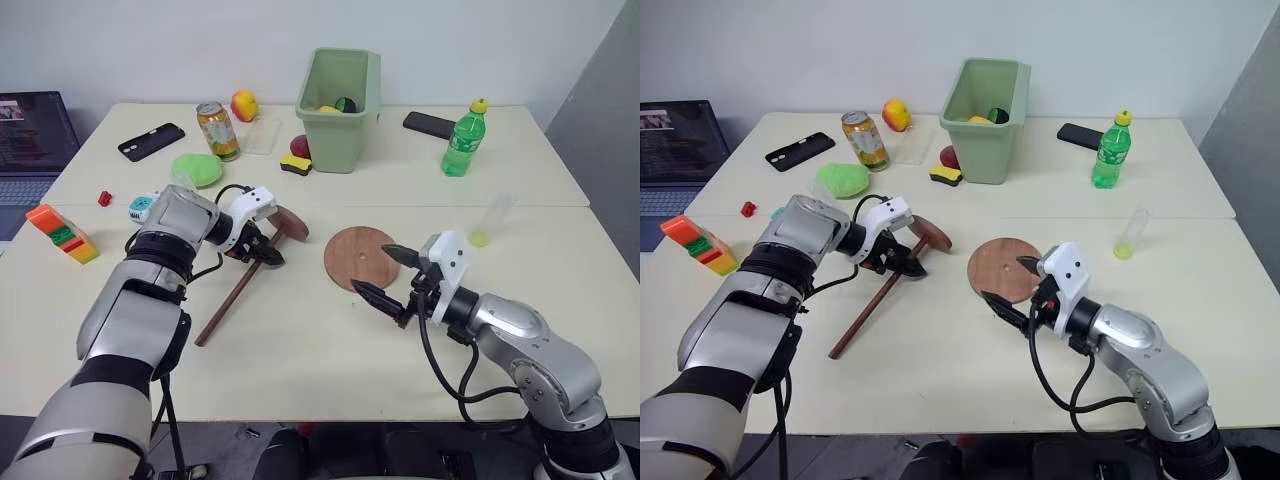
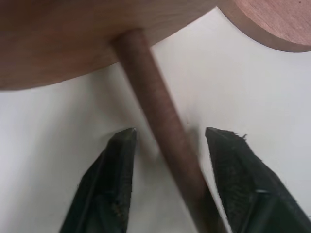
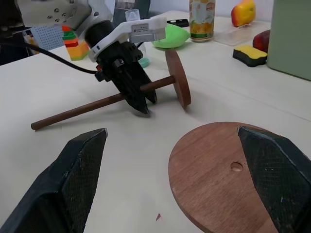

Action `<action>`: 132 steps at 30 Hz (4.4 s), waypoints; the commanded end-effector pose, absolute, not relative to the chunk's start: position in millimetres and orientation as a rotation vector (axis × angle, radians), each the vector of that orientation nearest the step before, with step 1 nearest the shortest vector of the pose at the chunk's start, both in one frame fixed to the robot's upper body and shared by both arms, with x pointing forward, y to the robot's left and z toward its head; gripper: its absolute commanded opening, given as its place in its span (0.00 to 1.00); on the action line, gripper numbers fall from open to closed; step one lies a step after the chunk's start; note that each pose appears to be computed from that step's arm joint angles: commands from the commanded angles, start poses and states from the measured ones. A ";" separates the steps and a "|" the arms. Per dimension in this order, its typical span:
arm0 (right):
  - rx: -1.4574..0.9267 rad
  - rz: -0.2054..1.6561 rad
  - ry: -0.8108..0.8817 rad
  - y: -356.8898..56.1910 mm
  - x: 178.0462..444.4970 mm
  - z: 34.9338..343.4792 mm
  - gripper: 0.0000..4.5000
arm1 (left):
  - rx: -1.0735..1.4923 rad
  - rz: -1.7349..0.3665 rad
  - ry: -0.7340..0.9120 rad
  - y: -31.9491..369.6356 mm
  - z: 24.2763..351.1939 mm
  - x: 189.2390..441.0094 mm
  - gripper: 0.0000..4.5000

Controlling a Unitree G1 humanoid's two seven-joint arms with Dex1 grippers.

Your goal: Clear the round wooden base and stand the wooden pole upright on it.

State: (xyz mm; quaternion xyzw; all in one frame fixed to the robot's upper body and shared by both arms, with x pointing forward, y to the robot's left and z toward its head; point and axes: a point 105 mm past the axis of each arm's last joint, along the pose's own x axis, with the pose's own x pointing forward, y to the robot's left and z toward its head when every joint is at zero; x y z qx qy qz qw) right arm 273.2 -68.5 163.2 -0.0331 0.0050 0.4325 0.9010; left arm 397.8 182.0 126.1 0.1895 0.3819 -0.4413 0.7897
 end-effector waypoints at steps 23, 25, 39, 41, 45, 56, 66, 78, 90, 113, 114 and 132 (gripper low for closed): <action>-0.111 0.873 0.047 -97.7 245.4 158.3 1.00 | -0.151 -1.044 -0.259 81.8 330.1 409.5 0.06; -0.143 0.834 0.063 -102.9 247.6 149.0 1.00 | -0.182 -1.064 -0.297 64.5 318.5 406.6 0.06; -0.125 0.677 0.043 -114.5 256.5 142.4 1.00 | -0.234 -1.072 -0.388 6.3 265.3 401.0 0.06; -0.108 0.683 0.023 -110.4 254.2 147.7 1.00 | -0.164 -1.058 -0.407 5.9 258.9 401.0 0.06; -0.098 0.737 -0.028 -98.9 247.5 159.8 1.00 | -0.198 -1.035 -0.402 6.1 255.6 405.8 0.06; -0.123 0.737 -0.029 -94.0 245.9 161.0 1.00 | -0.253 -1.048 -0.366 -8.6 243.8 407.0 0.06; -0.128 0.688 -0.008 -104.2 249.4 155.0 1.00 | -0.128 -1.095 -0.316 -12.1 216.6 402.9 0.06; -0.143 0.664 -0.004 -106.4 251.9 154.9 1.00 | -0.102 -1.037 -0.310 4.2 211.1 413.8 0.06; -0.131 0.647 -0.006 -107.3 255.0 156.8 1.00 | -0.190 -1.078 -0.282 -8.6 200.8 401.8 0.06; -0.110 0.622 -0.005 -109.5 255.7 157.3 1.00 | -0.103 -1.131 -0.307 -13.7 192.2 391.1 0.06; -0.100 0.613 -0.004 -111.1 255.6 157.4 1.00 | -0.108 -1.126 -0.295 -11.2 189.3 391.2 0.06; -0.029 0.544 0.054 -120.4 248.8 153.6 1.00 | -0.071 -1.093 -0.072 11.9 125.8 376.8 0.06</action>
